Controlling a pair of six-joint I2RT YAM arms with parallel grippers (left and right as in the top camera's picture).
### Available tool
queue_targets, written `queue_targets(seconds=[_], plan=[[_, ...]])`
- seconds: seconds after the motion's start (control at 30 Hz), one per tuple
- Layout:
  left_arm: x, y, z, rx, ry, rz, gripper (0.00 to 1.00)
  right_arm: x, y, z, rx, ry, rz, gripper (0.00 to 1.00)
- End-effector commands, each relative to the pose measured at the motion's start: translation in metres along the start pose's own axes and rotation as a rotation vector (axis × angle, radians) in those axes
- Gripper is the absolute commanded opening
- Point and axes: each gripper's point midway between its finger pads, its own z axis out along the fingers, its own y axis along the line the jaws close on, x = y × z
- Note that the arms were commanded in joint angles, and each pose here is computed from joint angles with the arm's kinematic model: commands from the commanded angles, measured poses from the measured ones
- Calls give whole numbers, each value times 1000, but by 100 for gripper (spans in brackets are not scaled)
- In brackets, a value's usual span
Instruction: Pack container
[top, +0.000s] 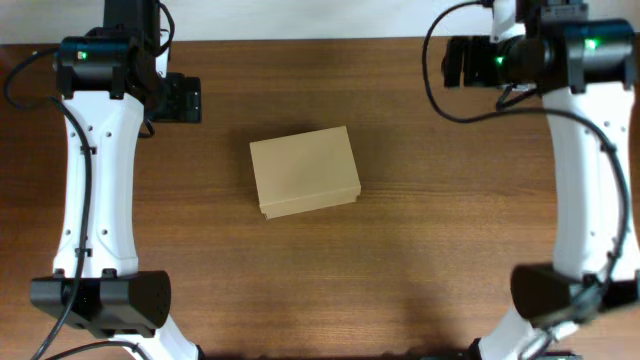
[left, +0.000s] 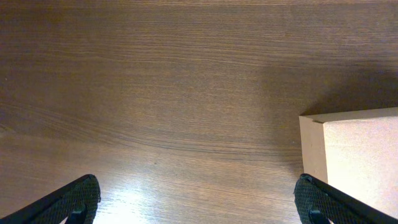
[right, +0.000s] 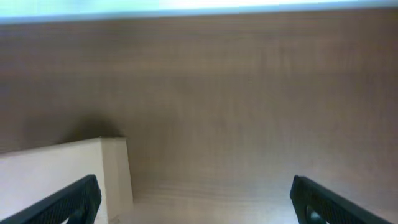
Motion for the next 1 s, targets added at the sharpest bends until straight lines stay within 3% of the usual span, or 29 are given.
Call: queue_targets(seconds=[0.0, 0.17, 0.47, 0.63, 0.8, 0.97], plan=[[-2, 5, -5, -12, -15, -14, 100, -8, 1, -53, -8, -185, -11, 99], [-2, 5, -5, -12, -15, -14, 100, 17, 2, -67, -37, -395, -22, 99], [-2, 5, -5, -12, -15, -14, 99, 164, -13, -33, -42, -455, -25, 99], [-2, 5, -5, -12, -15, -14, 100, 215, -16, -15, -64, -568, -34, 99], [-2, 5, -5, -12, -15, -14, 100, 245, -18, -3, -81, -668, -43, 99], [-2, 5, -5, -12, -15, -14, 99, 248, -18, -14, -90, -781, -51, 99]])
